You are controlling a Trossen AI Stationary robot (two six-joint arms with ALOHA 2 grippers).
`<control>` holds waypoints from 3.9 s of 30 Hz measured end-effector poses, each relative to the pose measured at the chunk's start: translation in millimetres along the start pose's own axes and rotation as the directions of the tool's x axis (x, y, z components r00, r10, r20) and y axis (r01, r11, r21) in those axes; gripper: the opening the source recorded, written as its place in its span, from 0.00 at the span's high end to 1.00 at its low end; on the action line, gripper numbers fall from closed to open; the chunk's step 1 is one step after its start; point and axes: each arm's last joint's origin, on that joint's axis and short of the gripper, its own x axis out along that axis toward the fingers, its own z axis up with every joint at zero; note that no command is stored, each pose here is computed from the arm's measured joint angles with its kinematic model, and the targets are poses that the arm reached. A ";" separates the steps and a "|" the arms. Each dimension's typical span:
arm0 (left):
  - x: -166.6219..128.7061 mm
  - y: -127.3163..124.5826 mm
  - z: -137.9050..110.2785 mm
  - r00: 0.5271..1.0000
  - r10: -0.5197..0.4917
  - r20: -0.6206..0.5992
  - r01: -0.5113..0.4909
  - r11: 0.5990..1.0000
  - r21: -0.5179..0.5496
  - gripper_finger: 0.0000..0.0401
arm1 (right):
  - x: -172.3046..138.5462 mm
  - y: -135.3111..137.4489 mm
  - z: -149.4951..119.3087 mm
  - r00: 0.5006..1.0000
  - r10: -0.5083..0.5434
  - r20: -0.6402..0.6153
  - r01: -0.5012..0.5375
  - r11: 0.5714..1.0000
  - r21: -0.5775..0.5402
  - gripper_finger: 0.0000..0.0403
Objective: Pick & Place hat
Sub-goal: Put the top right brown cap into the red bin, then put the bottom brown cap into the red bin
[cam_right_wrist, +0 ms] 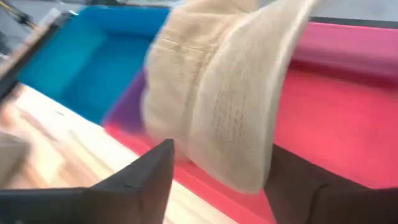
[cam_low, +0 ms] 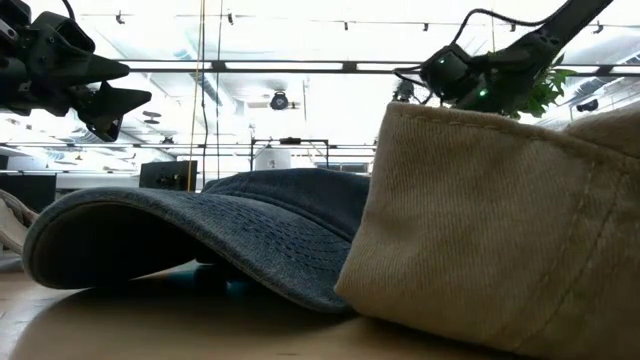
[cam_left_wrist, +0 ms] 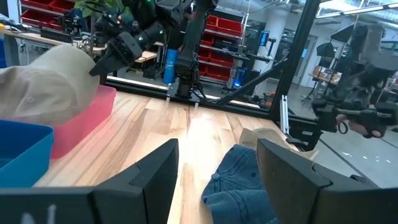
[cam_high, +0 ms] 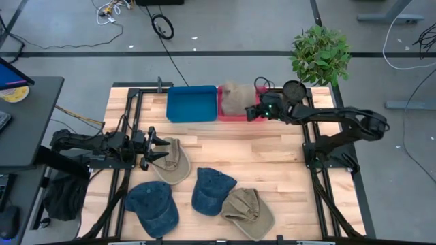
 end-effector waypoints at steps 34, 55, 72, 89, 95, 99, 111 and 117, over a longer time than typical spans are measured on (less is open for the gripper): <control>0.0 0.0 0.0 1.000 0.000 0.000 0.000 1.000 0.000 0.45 | 17.8 -34.7 37.2 0.980 0.025 0.196 -0.060 0.983 0.172 0.56; 0.0 0.0 -0.1 1.000 0.000 0.000 0.000 1.000 0.000 0.45 | 78.1 -11.5 99.4 0.986 -0.032 0.163 0.003 0.984 0.176 1.00; 0.0 0.0 -0.1 1.000 0.000 0.000 0.000 1.000 0.000 0.45 | 91.0 -16.7 58.8 0.970 -0.042 -0.239 0.073 0.990 0.123 1.00; 0.0 0.0 -0.1 1.000 0.000 0.000 0.000 1.000 -0.001 0.45 | 56.9 4.6 77.8 0.974 0.139 -0.181 -0.159 0.982 -0.104 1.00; 0.0 0.0 -0.1 1.000 0.000 0.000 0.000 1.000 0.000 0.45 | 62.6 7.6 57.5 0.953 0.050 -0.297 -0.127 0.962 -0.243 1.00; 0.0 0.0 0.0 1.000 0.000 0.000 0.000 1.000 0.000 0.45 | 64.4 3.1 45.7 0.930 -0.066 -0.361 -0.047 0.954 -0.297 1.00; 0.0 0.0 -0.1 1.000 0.000 0.000 0.000 1.000 0.000 0.45 | 50.5 -3.0 38.1 0.878 -0.202 -0.435 0.046 0.938 -0.343 1.00; 0.0 0.0 0.0 1.000 0.000 0.000 0.000 1.000 0.000 0.45 | 33.4 11.1 56.8 0.947 -0.072 -0.314 -0.035 0.945 -0.325 1.00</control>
